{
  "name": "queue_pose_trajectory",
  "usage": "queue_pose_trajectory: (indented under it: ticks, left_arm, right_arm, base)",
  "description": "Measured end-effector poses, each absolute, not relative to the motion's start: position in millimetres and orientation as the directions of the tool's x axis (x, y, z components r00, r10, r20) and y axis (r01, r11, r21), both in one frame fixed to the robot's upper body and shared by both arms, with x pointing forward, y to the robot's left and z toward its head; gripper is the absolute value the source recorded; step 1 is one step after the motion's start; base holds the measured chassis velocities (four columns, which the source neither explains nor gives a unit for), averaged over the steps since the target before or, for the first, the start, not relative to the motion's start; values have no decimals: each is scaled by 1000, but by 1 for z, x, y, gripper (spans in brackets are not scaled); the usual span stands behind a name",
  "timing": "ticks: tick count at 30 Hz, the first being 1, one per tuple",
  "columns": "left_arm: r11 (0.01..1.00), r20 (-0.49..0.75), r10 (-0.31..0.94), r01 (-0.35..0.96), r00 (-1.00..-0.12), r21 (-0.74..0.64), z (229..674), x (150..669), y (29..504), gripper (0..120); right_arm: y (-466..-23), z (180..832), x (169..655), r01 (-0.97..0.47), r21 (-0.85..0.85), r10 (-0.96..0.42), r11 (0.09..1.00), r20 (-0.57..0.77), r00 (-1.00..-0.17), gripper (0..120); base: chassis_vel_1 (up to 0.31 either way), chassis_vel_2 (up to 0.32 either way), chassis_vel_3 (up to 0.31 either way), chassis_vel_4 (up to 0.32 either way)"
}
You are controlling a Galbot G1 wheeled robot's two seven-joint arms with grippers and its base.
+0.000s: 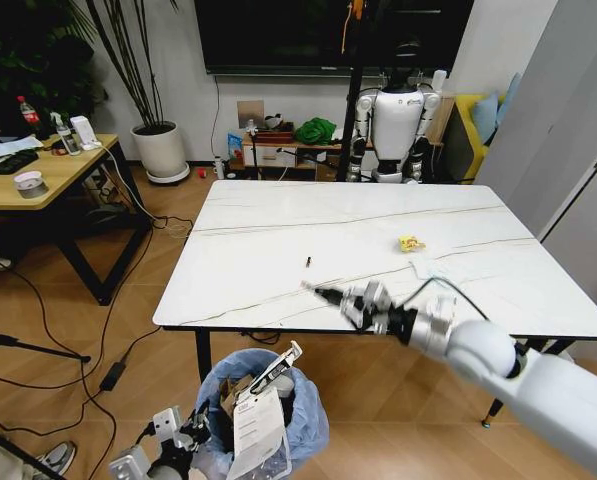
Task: Pick up the trash bin and place the trash from the table into it.
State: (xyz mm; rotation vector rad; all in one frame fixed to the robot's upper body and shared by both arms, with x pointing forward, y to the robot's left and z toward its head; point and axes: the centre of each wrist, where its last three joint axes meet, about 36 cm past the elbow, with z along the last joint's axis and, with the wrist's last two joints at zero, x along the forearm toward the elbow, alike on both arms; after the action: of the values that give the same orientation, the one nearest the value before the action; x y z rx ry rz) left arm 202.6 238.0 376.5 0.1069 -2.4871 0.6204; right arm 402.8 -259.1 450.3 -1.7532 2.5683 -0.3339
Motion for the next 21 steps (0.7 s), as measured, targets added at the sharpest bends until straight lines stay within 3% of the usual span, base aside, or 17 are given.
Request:
queue_pose_trajectory:
  ticks: [10, 21]
  left_arm:
    - [889, 539, 59, -201, -840, -411, 375, 207, 237, 0]
    - [886, 547, 65, -204, -835, -416, 374, 207, 235, 0]
  right_arm:
    - [-219, 421, 370, -968, -187, -973, 167, 125, -192, 0]
    - [-199, 399, 390, -976, -166, -979, 144, 122, -165, 0]
  base:
    - [0, 0, 0, 0]
    - [0, 0, 0, 0]
